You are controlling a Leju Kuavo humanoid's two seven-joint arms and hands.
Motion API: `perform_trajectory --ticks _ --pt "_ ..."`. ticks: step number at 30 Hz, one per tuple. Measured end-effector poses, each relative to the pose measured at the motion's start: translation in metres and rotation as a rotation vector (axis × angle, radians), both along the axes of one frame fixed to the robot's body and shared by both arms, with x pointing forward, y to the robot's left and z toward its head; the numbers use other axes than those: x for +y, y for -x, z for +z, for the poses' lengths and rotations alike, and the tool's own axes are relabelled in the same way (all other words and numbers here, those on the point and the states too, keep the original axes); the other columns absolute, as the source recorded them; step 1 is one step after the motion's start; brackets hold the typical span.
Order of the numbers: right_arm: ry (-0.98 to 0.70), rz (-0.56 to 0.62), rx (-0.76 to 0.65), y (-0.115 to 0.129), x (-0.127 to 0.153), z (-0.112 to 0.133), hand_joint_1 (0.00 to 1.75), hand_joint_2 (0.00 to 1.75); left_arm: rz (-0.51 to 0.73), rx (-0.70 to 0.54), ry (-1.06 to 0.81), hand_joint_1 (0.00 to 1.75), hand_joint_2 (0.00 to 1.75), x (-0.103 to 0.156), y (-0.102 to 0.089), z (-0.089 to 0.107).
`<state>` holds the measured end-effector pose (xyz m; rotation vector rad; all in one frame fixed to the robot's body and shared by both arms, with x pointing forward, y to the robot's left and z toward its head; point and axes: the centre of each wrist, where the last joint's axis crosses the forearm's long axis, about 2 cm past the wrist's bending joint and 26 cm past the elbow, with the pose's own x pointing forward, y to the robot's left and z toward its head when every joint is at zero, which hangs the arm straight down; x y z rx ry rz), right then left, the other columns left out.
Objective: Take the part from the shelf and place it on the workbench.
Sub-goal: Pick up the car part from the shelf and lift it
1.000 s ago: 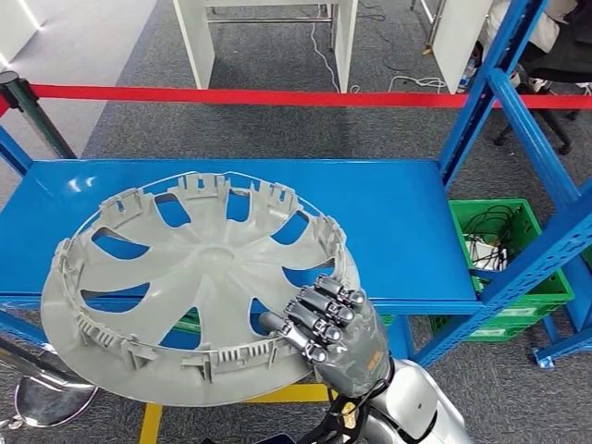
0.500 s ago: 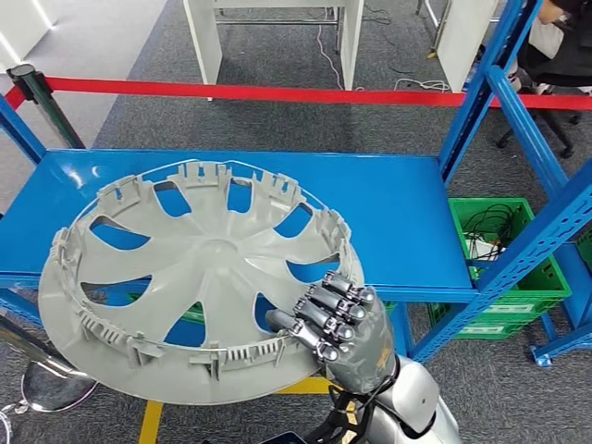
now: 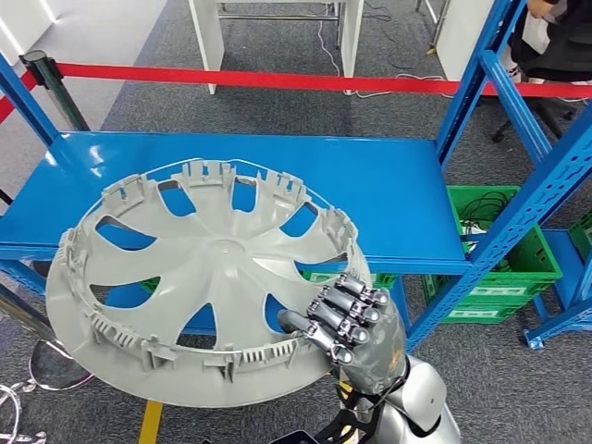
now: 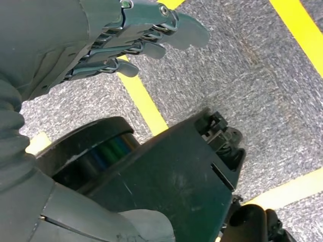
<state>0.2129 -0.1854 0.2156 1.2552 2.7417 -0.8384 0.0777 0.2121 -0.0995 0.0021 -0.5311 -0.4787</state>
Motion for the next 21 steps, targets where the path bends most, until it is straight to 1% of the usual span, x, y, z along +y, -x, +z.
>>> perform_trajectory --ticks 11,15,21 --pt "0.009 -0.034 0.002 0.000 -0.003 0.000 1.75 1.75 -0.027 0.000 -0.050 0.00 1.75 0.004 -0.004 0.000" --pt "0.008 -0.045 -0.011 0.001 -0.005 0.003 1.75 1.75 -0.022 -0.006 -0.070 0.00 1.75 0.005 -0.010 0.001" --pt "0.014 -0.058 -0.017 0.001 -0.007 0.004 1.75 1.75 -0.009 -0.003 -0.097 0.00 1.75 0.011 -0.012 0.001"
